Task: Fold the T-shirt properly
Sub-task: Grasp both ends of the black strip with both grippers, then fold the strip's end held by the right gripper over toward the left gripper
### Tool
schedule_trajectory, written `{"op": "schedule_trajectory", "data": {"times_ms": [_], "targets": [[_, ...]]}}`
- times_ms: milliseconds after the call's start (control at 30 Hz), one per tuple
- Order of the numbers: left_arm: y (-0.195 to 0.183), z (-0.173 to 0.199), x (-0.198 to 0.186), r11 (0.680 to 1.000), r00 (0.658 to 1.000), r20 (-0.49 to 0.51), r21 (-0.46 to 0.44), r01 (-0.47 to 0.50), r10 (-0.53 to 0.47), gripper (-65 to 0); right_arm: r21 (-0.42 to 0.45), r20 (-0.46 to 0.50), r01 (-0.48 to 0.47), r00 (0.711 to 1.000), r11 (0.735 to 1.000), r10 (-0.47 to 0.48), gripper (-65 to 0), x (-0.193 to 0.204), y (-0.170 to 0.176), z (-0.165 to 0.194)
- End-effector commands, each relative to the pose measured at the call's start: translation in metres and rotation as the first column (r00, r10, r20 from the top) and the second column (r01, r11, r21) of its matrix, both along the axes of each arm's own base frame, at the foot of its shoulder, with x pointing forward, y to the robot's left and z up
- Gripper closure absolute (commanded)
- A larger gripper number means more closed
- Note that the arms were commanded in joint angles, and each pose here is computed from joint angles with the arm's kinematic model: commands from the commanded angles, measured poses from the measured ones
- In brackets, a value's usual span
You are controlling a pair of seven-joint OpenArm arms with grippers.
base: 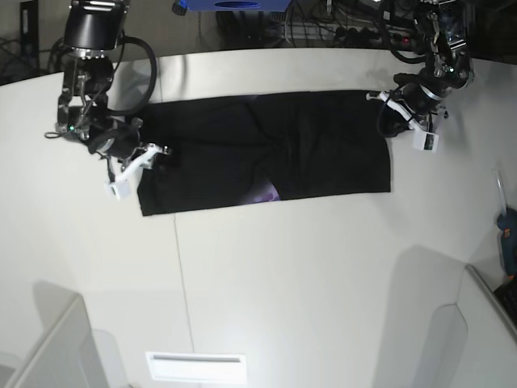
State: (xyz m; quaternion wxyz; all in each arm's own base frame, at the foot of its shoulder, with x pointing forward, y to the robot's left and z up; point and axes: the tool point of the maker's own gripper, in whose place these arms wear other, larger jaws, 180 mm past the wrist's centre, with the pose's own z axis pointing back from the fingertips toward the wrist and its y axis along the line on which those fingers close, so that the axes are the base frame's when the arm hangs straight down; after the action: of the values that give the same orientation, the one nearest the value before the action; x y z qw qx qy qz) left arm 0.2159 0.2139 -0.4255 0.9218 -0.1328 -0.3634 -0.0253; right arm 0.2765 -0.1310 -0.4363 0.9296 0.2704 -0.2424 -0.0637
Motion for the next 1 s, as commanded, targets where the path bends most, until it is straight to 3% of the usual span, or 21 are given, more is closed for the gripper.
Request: {"op": "schedule_trajectory", "data": {"times_ms": [0, 67, 167, 233, 433, 600, 700, 967], "targets": [[-0.001, 0.002, 0.001, 1.000, 1.000, 0.002, 0.007, 0.016, -0.016, 0.0, -0.030, 0.016, 0.005, 1.000, 1.000, -0.004, -9.2, 0.005, -0.006, 0.002], [-0.008, 0.001, 0.002, 0.999, 0.999, -0.003, 0.000, 0.036, -0.036, 0.0, -0.087, 0.025, 0.008, 1.000, 0.996, -0.006, 0.0, 0.007, -0.013, -0.001], [-0.024, 0.003, 0.013, 0.997, 0.997, 0.012, -0.012, 0.076, -0.076, 0.0, -0.177, 0.028, 0.000, 1.000, 0.984, 0.004, 0.0, 0.011, -0.024, -0.005], [-0.026, 0.001, 0.019, 0.999, 0.999, 0.004, -0.008, 0.046, -0.046, 0.0, -0.211, 0.029, -0.004, 1.000, 0.978, 0.010, 0.0, 0.011, -0.029, -0.005], [-0.042, 0.008, 0.039, 0.998, 0.997, 0.028, -0.006, 0.070, -0.070, 0.0, -0.232, 0.067, 0.003, 0.998, 0.973, 0.013, 0.0, 0.021, -0.034, 0.007], [-0.048, 0.010, 0.043, 0.996, 0.995, 0.037, -0.008, 0.089, -0.089, 0.0, -0.258, 0.174, -0.005, 0.983, 0.966, 0.051, 0.0, 0.030, -0.025, 0.043], [-0.045, 0.009, 0.042, 0.997, 0.996, 0.034, -0.006, 0.082, -0.082, 0.0, -0.269, 0.186, 0.009, 0.982, 0.963, 0.043, 0.0, 0.029, -0.024, 0.057], [-0.065, 0.008, 0.045, 0.986, 0.986, 0.030, -0.003, 0.164, -0.164, 0.0, -0.256, 0.238, 0.002, 0.969, 0.967, 0.061, 0.0, 0.031, 0.019, 0.093]]}}
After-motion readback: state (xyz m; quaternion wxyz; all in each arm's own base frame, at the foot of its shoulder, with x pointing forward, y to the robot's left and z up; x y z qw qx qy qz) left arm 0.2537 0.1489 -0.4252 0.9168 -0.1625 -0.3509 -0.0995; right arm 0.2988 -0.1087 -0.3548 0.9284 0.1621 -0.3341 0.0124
